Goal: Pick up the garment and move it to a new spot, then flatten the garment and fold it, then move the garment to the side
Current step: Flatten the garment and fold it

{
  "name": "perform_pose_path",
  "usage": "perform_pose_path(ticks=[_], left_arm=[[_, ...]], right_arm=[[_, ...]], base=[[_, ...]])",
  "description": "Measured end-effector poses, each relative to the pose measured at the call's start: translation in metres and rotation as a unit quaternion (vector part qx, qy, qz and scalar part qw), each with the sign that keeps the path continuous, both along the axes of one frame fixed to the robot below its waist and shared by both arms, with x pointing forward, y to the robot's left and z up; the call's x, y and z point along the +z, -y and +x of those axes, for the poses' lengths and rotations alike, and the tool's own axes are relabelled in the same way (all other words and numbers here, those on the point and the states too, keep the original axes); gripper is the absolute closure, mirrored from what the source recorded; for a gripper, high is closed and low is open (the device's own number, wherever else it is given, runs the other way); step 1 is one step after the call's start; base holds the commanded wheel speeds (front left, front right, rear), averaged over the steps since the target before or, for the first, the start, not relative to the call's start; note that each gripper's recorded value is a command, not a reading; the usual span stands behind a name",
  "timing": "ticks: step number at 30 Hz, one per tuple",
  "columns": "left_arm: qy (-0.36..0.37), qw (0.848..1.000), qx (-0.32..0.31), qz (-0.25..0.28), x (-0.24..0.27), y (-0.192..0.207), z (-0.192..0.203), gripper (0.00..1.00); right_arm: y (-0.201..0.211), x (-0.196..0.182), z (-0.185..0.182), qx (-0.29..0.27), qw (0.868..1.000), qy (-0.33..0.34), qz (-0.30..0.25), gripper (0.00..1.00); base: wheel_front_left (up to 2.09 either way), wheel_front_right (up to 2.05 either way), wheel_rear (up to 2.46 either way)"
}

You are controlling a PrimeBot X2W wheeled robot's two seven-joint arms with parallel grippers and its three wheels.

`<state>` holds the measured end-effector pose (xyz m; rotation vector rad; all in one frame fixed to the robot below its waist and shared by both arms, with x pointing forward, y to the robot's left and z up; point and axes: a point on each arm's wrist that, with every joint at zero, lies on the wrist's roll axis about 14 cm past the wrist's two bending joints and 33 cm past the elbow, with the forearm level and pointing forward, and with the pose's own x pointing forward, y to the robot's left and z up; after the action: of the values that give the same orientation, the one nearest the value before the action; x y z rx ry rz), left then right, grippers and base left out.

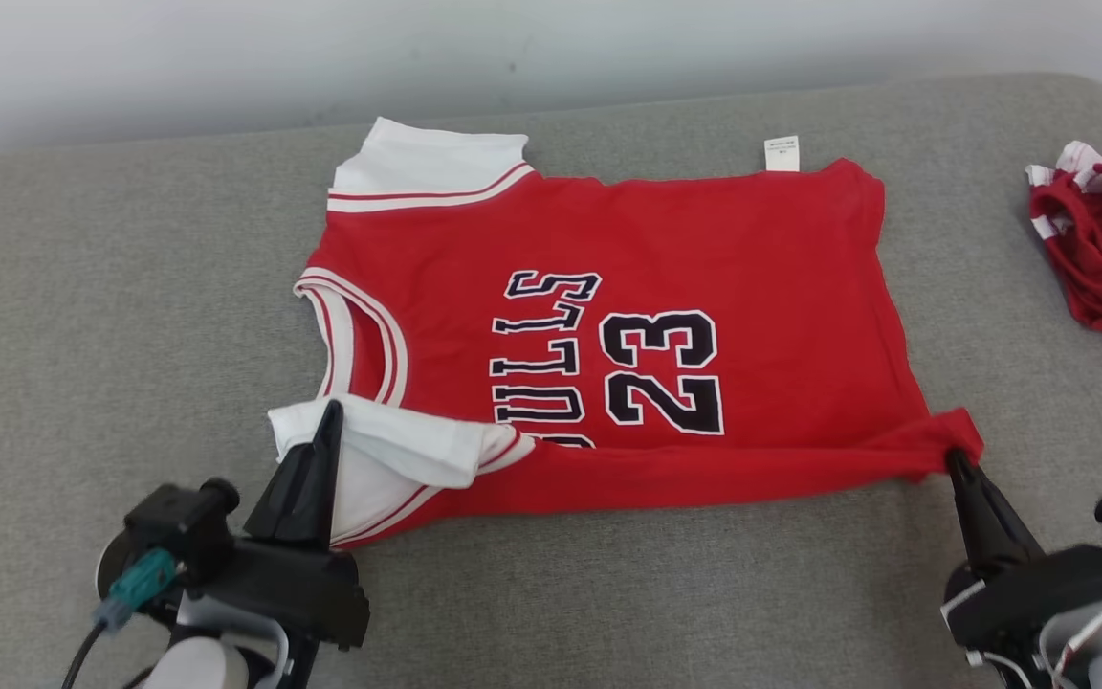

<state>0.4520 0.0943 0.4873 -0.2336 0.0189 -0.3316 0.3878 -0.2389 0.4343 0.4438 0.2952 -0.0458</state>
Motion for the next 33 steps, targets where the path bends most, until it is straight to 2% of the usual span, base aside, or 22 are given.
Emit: perform_pose_path(ticks=[6,8,9,10,11,19,27,33], left_arm=[[-0.006,0.999,-0.025,0.023,-0.008,0.011,0.018,1.00],[-0.002,0.999,-0.030,0.032,-0.008,0.012,0.022,1.00],[-0.001,0.999,-0.029,0.033,-0.007,0.011,0.024,0.90],[-0.001,0.999,-0.029,0.035,-0.008,0.011,0.024,0.34],[0.003,0.999,-0.027,0.035,-0.006,0.010,0.025,0.00],[0.009,1.000,0.015,0.016,0.000,-0.010,0.020,0.00],[-0.041,0.998,0.048,0.010,-0.033,-0.029,-0.022,0.00],[-0.072,0.996,0.052,0.012,-0.053,-0.031,-0.032,0.00]], right_arm=[[0.003,0.008,0.015,-0.002,1.000,0.012,0.000,1.00],[0.004,0.010,0.019,0.000,1.000,0.019,-0.007,0.00],[0.004,0.012,0.021,0.000,1.000,0.022,-0.009,0.00],[0.005,0.012,0.022,0.001,1.000,0.025,-0.013,0.00],[0.006,0.014,0.022,0.002,0.999,0.029,-0.020,0.00],[0.012,0.013,0.014,0.012,0.998,0.033,-0.060,0.00],[0.009,-0.006,0.006,0.041,0.995,0.005,-0.094,0.00],[0.004,-0.018,0.015,0.056,0.993,-0.015,-0.106,0.00]], base=[[0.00,0.00,0.00],[0.00,0.00,0.00],[0.00,0.00,0.00],[0.00,0.00,0.00],[0.00,0.00,0.00],[0.00,0.00,0.00],[0.00,0.00,0.00],[0.00,0.00,0.00]])
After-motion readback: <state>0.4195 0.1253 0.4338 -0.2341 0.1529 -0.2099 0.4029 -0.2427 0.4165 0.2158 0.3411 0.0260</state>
